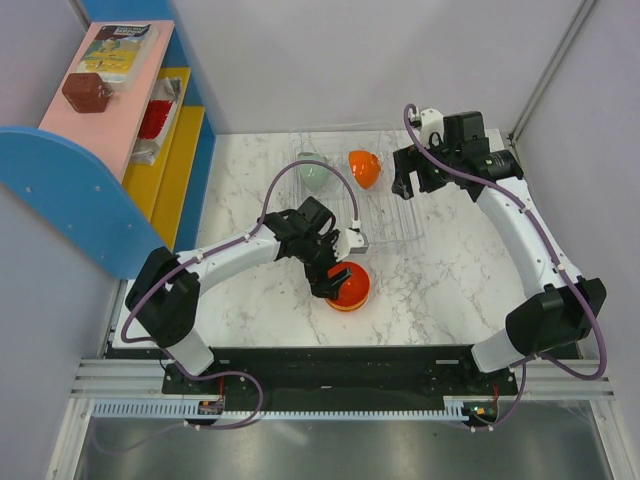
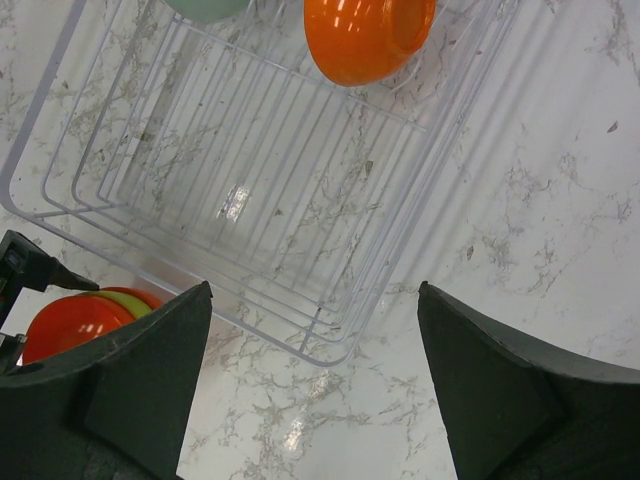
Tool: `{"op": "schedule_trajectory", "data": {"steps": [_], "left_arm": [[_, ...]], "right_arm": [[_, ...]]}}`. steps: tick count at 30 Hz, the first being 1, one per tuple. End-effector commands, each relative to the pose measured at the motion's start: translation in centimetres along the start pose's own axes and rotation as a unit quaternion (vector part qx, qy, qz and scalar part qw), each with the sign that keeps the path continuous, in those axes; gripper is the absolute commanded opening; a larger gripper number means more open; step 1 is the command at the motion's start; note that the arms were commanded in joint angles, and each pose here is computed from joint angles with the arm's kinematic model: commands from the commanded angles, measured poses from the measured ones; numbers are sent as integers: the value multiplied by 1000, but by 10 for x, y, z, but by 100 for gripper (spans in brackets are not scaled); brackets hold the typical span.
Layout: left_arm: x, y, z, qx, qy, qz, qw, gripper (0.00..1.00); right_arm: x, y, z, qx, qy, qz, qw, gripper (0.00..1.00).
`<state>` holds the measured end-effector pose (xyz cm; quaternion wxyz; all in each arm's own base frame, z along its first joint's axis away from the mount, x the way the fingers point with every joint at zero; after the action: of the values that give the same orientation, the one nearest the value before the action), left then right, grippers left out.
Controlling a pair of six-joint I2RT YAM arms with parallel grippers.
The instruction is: Load the bowls into the dish rack
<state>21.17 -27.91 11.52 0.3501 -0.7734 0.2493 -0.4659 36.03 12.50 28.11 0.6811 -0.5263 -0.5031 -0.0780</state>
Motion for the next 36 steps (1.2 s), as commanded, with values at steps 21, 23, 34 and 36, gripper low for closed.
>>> {"op": "schedule_trajectory", "data": {"steps": [21,23,34,36], "left_arm": [[18,-5,7,34,42,-21,998,42],[19,-6,8,36,42,-21,998,38],[35,-15,5,33,53,-32,998,10],[40,-18,2,29,57,-38,997,2]], "right_arm": [[7,0,3,9,-1,-19,1000,91],[7,1,2,8,1,-17,1000,91],[5,5,2,9,3,-13,1000,91],[5,5,2,9,3,-12,1000,91]]}}
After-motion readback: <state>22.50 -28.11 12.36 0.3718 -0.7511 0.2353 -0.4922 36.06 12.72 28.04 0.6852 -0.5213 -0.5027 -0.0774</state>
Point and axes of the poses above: each gripper's point midway between its finger pads, its own y axis out along the fingers, its own z axis along the line the jaws close on, x = y × z, the point moved 3 cm from there along -y, back along the fingers, and after that the axes turned 12 degrees about -y, right-handed, at the moved point
